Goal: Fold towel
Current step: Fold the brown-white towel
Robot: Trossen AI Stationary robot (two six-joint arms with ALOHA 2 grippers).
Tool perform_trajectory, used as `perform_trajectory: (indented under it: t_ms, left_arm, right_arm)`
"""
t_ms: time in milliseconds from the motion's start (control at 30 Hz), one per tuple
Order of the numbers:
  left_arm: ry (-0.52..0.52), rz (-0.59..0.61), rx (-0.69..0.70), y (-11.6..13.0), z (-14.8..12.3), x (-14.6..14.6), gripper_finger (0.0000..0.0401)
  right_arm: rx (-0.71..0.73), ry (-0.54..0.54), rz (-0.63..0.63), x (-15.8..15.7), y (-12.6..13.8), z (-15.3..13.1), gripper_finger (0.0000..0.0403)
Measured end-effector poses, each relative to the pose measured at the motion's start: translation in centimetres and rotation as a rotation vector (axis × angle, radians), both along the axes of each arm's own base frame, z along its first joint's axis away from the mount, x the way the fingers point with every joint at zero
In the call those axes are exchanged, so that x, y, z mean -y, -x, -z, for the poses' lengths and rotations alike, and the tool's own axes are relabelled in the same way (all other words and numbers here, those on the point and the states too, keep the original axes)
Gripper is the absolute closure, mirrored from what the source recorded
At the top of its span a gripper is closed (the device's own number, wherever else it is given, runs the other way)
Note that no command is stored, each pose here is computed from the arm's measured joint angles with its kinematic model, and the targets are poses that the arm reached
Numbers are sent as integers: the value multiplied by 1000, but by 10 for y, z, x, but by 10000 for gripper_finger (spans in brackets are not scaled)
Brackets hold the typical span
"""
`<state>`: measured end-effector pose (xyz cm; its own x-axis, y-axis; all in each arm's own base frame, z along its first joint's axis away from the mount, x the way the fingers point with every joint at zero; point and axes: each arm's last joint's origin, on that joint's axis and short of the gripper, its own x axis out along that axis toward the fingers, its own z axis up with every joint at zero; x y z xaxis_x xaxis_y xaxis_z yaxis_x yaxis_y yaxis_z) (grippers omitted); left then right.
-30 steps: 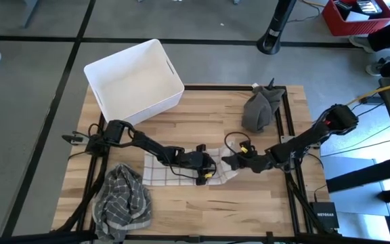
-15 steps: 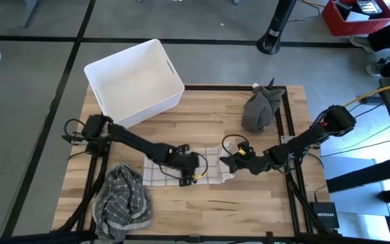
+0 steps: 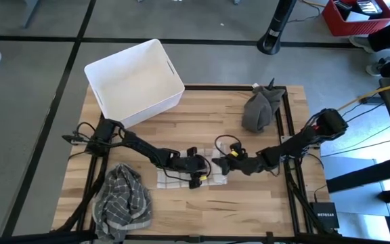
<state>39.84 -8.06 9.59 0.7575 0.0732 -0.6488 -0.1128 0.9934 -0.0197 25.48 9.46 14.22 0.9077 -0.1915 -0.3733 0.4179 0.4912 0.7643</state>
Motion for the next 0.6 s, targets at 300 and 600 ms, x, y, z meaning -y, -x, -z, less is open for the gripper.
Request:
perform_trajectory:
  t_ms: [300,600]
  left_arm:
    - [-54,30,-162,10,-46,8,260]
    - [-69,-50,-466,86,-51,42,260]
  right_arm:
    - [-1,40,-62,-4,-25,-6,383]
    - [-14,36,-80,-4,-25,-5,382]
